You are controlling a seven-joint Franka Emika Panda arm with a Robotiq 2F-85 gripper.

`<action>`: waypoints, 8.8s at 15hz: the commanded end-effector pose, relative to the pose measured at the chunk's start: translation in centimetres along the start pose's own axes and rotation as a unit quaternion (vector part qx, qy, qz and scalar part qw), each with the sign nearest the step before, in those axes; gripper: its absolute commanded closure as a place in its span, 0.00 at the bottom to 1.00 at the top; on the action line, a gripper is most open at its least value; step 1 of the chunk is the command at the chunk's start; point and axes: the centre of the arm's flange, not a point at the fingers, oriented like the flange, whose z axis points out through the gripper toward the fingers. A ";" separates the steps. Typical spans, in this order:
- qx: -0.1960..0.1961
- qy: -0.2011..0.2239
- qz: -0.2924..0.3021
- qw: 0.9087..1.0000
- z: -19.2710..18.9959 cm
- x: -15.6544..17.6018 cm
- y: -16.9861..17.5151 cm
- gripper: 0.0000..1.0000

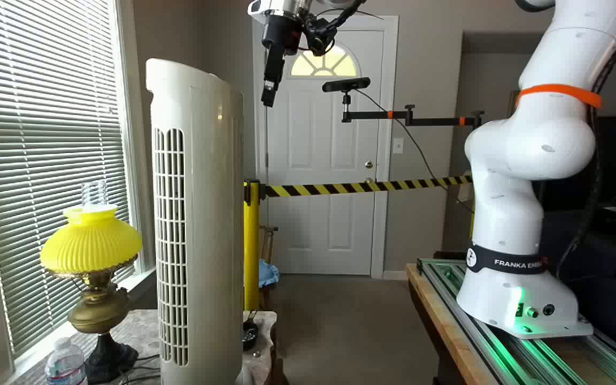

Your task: Put the hat on the air filter

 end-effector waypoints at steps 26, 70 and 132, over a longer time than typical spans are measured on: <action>0.070 -0.035 -0.306 0.949 15.4 7.9 -35.6 0.00; -0.068 -0.049 -0.626 0.775 43.7 1.6 -42.9 0.00; -0.216 0.029 -0.412 0.884 -6.4 -0.8 -37.9 0.98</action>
